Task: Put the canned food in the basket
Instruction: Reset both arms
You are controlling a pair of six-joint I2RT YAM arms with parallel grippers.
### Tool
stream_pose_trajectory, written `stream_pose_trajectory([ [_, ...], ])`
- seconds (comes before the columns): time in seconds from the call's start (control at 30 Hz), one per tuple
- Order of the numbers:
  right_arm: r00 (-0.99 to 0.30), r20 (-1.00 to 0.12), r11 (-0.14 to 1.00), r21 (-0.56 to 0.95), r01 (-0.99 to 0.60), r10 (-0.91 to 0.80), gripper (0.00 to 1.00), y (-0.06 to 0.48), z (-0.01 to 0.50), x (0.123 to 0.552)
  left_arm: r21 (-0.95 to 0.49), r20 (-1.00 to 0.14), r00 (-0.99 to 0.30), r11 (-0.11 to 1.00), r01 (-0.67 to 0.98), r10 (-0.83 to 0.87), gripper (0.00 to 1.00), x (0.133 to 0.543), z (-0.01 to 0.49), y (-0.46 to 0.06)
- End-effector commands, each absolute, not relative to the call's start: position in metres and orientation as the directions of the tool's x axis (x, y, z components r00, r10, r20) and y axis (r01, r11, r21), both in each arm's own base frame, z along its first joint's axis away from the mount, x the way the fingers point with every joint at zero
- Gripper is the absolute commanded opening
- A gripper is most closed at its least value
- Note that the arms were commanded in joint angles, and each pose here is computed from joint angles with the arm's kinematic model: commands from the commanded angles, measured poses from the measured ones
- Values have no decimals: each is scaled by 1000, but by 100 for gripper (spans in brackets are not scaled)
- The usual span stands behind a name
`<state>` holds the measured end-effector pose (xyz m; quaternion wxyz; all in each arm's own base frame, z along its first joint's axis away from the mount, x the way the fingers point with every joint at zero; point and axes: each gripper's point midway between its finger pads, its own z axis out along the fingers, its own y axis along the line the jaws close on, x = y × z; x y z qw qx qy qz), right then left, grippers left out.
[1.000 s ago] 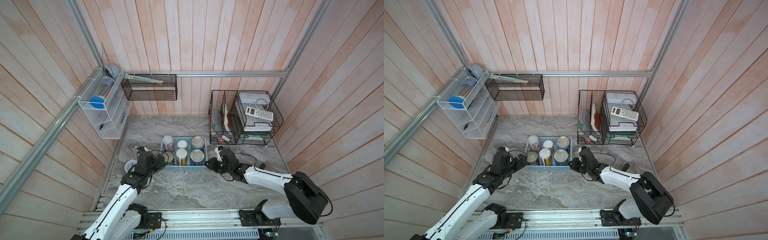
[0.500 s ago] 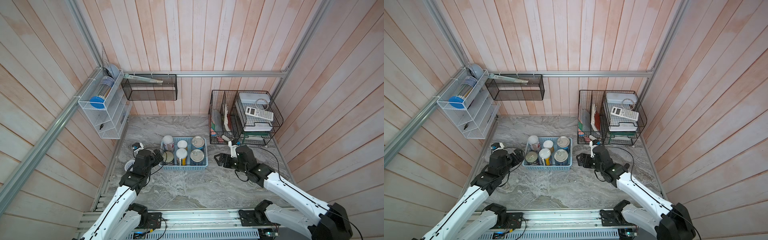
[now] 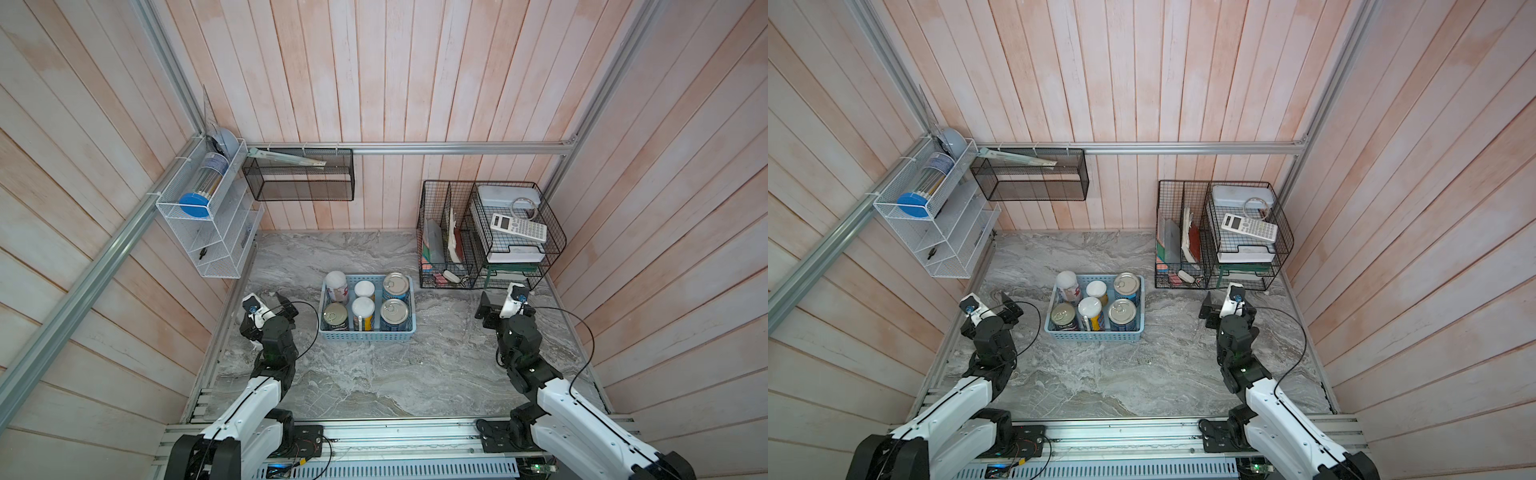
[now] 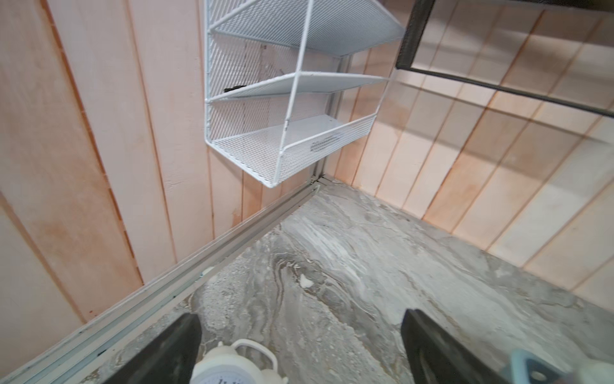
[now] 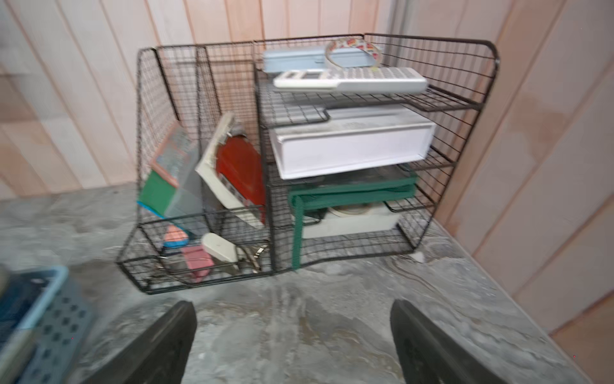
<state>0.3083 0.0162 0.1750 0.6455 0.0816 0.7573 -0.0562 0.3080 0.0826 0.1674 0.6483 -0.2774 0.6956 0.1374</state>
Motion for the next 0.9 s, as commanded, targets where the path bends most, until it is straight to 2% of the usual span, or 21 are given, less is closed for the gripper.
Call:
stream_pose_trajectory([
  [0.0,17,-998,944,56,326,54,98,-18,201,312,-227,-974,124,828,-514,-190,100,315,184,85],
  [0.07,1,-999,948,42,315,44,98,-23,188,313,-216,-976,114,826,-520,-184,100,315,173,88],
  [0.17,48,-999,961,21,277,8,98,-24,180,305,-212,-977,124,830,-516,-173,100,313,164,90],
  [0.33,42,-999,953,36,300,25,98,-36,165,308,-169,-984,116,893,-417,-132,100,329,156,75],
  [0.37,57,-998,955,34,294,18,98,-36,167,309,-138,-990,80,916,-377,-116,100,336,150,67],
  [0.43,34,-999,959,28,283,19,98,-38,161,319,-131,-991,76,912,-389,-110,100,344,147,69],
  [0.47,20,-999,957,31,290,26,98,-40,155,324,-126,-992,31,910,-394,-124,100,349,140,69],
  [0.63,76,-997,953,48,301,26,98,-45,150,337,-80,-992,-66,925,-371,-112,100,371,132,64],
  [0.77,-101,-989,953,72,295,106,98,-51,127,366,-80,-992,-63,921,-382,-113,100,372,132,66],
  [0.87,-105,-991,959,54,279,86,98,-48,127,367,-82,-992,-59,921,-381,-113,100,371,132,65],
])
